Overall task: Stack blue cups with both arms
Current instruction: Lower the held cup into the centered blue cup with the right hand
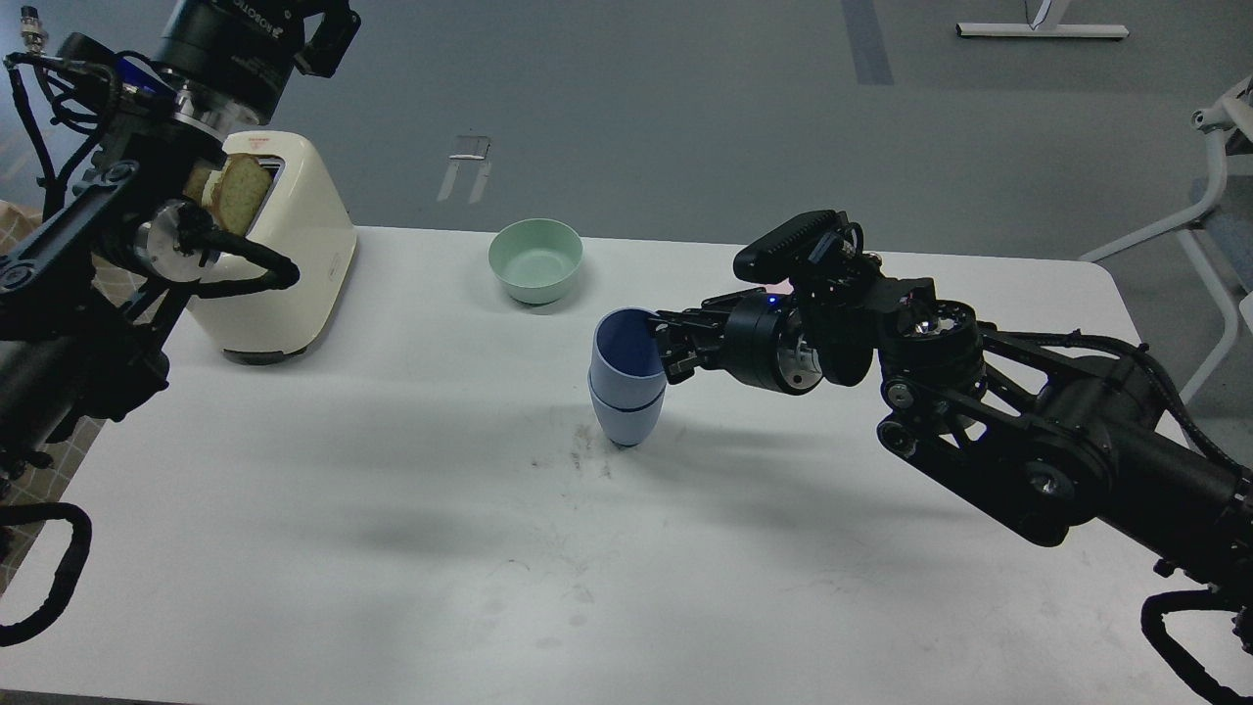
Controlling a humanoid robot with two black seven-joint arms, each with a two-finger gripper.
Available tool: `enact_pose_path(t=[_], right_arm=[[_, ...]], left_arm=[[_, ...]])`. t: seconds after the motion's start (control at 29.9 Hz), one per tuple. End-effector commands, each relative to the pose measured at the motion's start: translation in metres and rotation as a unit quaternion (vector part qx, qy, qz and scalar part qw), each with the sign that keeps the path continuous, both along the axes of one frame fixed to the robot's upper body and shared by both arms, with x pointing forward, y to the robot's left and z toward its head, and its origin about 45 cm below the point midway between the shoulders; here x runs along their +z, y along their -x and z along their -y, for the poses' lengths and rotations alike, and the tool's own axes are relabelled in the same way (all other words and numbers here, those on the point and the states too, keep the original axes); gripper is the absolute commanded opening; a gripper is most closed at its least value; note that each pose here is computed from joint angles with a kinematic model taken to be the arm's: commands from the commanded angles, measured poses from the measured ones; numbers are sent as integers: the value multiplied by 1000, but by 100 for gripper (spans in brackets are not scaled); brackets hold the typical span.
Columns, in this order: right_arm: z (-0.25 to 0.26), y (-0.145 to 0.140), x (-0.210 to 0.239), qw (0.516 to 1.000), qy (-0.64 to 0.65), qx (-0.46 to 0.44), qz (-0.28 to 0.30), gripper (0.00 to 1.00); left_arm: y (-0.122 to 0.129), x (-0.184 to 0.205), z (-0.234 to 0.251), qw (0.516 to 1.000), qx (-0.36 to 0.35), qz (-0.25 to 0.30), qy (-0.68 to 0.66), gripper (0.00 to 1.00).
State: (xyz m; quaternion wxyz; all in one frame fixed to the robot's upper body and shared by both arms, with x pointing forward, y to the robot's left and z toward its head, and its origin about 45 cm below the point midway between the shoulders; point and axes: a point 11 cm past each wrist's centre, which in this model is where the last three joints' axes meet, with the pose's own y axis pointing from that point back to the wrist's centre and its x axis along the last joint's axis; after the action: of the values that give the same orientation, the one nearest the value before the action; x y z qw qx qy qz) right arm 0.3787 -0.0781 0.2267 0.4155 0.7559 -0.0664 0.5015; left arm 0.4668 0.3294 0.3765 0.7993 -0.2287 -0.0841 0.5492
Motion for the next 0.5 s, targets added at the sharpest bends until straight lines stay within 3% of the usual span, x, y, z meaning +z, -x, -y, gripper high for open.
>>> enact_pose_path(t=[0.0,0.3,0.47], right_arm=[[-2,0,0,1000,-1,0,-1,2],[1,-4,-3,1000,3,-7,-3,16],[-1,-3,-3,1000,0,-6,-5,30]], left_arm=[[0,0,0,1000,0,0,0,98],[0,-1,0,1000,0,-1,-1,98],[0,-1,0,1000,-1,-2,-1,98]])
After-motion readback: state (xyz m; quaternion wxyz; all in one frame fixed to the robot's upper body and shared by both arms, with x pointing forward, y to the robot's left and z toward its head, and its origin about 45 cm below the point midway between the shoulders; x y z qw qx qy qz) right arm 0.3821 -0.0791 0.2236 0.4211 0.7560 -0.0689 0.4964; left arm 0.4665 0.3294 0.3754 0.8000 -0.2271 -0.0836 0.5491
